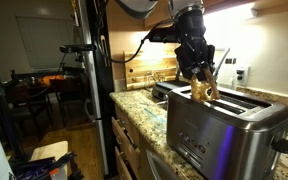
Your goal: Put two slices of bread in the bread toaster
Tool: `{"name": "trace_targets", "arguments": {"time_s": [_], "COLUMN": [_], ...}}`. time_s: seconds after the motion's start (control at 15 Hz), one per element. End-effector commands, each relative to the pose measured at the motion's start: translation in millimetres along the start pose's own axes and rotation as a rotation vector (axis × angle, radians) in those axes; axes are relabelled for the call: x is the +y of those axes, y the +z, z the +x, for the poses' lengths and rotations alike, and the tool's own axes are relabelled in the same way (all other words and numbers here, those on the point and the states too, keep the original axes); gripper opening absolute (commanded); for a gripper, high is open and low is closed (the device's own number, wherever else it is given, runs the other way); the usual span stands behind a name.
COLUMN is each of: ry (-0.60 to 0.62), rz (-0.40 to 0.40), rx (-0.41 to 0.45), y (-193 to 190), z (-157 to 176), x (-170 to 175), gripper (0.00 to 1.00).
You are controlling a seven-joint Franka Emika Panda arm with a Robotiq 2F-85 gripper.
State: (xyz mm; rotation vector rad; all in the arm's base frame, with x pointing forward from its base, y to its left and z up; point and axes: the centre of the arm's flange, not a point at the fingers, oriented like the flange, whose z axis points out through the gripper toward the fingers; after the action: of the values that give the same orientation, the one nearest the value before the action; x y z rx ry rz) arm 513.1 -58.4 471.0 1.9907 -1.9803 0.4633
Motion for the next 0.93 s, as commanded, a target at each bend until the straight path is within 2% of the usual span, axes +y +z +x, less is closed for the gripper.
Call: {"name": "trace_targets", "arguments": {"time_s": [0.0,0.53,0.6,0.67,0.8,0.87], "ry": [0.033,0.004,0.005,0.004,0.002,0.002], "rz": [0.015,0.027,0.003,0.003,0.002,0.001], "rx": [-0.003,0.004,-0.001,-0.001,-0.001,-0.001], "y": [2.8,-2.4,-0.5,-0.6,-0.1,0.1], "z": [5.8,3.2,3.1,2.6,2.1,2.0], "x": [-2.7,-3.4,-2.8,-2.9,-3.1,-3.1], "gripper": [0.45,0.97,0.99,0.85,0.97,0.99]}}
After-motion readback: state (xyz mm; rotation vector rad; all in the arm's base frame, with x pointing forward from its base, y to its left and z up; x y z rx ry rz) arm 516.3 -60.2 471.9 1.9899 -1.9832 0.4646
